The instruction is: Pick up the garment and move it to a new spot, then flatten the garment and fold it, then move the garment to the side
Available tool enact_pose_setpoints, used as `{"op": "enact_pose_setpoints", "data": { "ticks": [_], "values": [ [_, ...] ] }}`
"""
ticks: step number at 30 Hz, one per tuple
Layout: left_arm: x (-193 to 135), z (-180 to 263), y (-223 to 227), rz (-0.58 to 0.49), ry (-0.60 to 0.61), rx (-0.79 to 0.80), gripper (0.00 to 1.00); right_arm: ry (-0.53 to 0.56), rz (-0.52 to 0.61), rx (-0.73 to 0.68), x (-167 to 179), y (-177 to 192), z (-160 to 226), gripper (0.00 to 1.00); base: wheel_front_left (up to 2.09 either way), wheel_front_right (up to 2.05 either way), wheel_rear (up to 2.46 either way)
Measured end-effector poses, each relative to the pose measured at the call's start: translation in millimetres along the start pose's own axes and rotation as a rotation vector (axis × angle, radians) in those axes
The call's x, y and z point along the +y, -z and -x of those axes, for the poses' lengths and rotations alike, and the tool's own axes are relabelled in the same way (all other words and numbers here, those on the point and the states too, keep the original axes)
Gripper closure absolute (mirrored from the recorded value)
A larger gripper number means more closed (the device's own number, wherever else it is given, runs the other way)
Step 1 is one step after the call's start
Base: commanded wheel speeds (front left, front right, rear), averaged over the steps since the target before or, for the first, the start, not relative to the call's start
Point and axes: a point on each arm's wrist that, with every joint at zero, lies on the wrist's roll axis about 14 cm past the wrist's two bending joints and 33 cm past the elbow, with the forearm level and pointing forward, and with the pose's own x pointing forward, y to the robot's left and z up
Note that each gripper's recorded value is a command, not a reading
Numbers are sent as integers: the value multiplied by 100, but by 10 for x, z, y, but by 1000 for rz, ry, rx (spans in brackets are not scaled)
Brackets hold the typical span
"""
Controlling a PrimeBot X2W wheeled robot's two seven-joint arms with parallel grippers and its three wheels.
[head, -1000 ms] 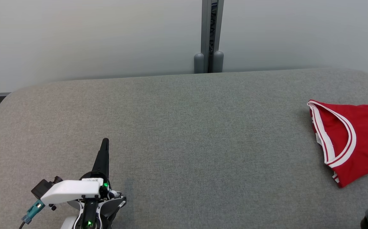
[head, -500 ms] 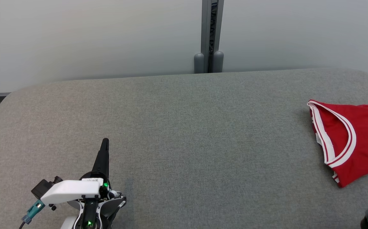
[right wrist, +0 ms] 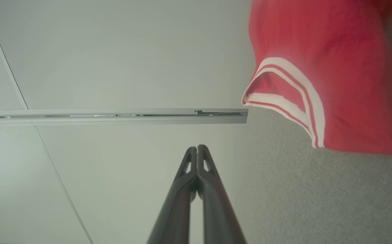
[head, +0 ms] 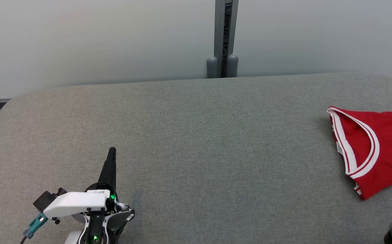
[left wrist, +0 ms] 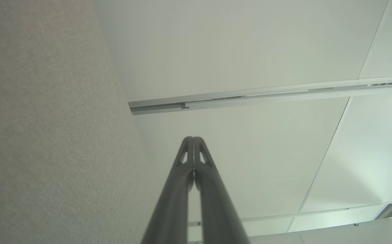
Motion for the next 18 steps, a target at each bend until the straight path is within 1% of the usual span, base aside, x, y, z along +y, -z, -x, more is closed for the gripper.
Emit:
{"op": "enact_pose_setpoints", "data": {
  "ticks": [18],
  "values": [
    [0, 0, 0, 0, 0, 0, 100, 0, 0, 1, 0, 1, 0, 100, 0, 0, 0]
  ]
}}
